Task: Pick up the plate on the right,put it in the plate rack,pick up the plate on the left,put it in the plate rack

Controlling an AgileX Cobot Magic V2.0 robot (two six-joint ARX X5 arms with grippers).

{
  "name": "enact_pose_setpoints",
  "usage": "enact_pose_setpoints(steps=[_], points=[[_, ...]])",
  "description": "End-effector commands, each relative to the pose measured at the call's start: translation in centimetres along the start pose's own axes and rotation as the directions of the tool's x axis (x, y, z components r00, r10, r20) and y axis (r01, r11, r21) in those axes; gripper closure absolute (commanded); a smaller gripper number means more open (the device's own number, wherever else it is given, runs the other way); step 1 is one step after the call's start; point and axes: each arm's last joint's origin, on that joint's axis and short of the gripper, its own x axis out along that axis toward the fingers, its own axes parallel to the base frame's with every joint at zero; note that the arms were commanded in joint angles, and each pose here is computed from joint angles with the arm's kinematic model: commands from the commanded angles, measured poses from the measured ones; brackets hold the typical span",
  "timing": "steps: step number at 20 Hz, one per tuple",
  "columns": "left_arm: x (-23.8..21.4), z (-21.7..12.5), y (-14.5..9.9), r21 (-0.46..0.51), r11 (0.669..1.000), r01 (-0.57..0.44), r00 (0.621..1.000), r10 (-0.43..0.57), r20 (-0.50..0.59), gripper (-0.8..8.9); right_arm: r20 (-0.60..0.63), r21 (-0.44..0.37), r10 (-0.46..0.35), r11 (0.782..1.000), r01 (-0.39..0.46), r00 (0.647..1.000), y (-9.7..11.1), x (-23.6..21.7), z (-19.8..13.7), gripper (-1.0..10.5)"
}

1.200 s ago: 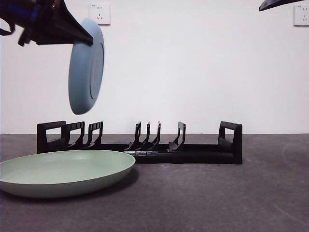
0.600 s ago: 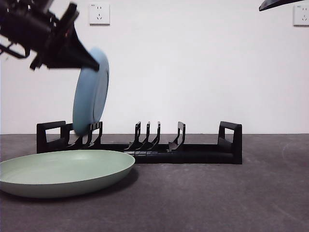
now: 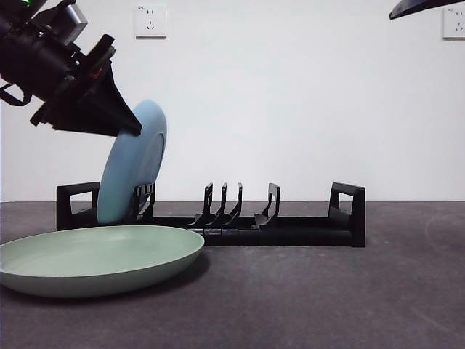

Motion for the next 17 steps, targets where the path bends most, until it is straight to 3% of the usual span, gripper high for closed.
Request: enact_pose_setpoints(steps=[1,5,9,13,17], points=[[-0.6,0.3,-0.6,0.032,0.999,0.008,1.000,-0.009,0.013,4.93,-0.053,0.009,0.058,0.998,-0.058,0.997,0.1,0.5,-0.4,6.4],[-2.4,1.3,-2.0,0.074,0.997,0.029,0.997,-0.035,0.072,4.94,-0.163,0.041,0.171,0.985,-0.167,0.972,0.3,1.9,-1.4,6.4],[-4.9,2.2,-4.0,0.162,0.987,0.020,0.990,-0.042,0.135,5.00,-0.264,0.067,0.222,0.975,-0.211,0.939,0.7,4.3,-2.7,6.3],[-7.7,2.5,-6.4,0.252,0.963,-0.097,0.981,0.049,0.188,5.00,-0.363,0.079,0.243,0.970,-0.230,0.900,1.1,7.1,-4.4,6.3],[-11.6,2.0,-9.9,0.362,0.876,-0.319,0.935,0.229,0.271,4.99,-0.481,0.098,0.261,0.965,-0.245,0.837,1.9,11.5,-7.5,6.4]])
